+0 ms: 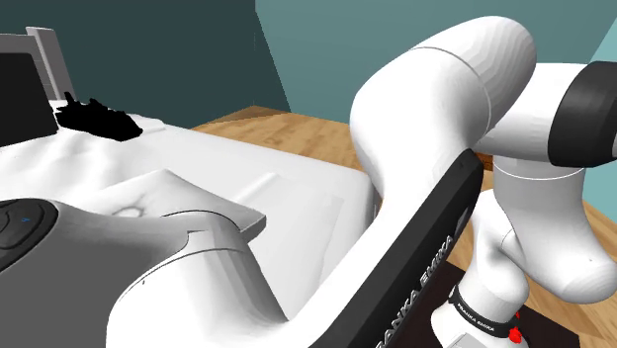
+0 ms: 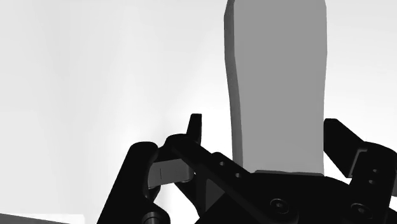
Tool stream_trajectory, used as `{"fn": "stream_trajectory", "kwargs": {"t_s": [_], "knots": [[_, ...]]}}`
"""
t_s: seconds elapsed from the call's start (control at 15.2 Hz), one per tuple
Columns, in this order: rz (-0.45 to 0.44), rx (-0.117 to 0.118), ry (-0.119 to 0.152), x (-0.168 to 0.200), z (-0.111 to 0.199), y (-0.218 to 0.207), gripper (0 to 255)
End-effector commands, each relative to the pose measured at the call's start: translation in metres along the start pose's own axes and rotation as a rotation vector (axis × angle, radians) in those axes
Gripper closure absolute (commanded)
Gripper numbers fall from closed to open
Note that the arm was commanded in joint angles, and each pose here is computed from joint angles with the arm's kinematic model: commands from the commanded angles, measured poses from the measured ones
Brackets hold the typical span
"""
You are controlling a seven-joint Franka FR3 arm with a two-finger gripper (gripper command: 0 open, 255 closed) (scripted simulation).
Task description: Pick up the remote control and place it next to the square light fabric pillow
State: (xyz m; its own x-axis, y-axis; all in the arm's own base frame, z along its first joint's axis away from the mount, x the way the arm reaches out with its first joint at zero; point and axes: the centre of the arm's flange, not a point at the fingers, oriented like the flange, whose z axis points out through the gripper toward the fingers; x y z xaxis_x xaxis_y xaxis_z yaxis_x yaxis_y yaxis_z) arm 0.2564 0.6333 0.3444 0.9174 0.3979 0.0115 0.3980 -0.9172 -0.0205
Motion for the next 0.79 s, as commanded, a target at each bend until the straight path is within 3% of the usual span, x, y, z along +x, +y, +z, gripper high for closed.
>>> {"fn": "stream_trajectory", "kwargs": {"t_s": [0.0, 0.07, 0.33, 0.73], "knots": [[0.0, -0.001, -0.001, 0.0, 0.0, 0.0, 0], [0.0, -0.001, -0.001, 0.001, 0.001, 0.002, 0], [0.0, -0.001, -0.001, 0.001, -0.049, 0.002, 0], [0.0, -0.001, -0.001, 0.001, -0.049, 0.002, 0]]}}
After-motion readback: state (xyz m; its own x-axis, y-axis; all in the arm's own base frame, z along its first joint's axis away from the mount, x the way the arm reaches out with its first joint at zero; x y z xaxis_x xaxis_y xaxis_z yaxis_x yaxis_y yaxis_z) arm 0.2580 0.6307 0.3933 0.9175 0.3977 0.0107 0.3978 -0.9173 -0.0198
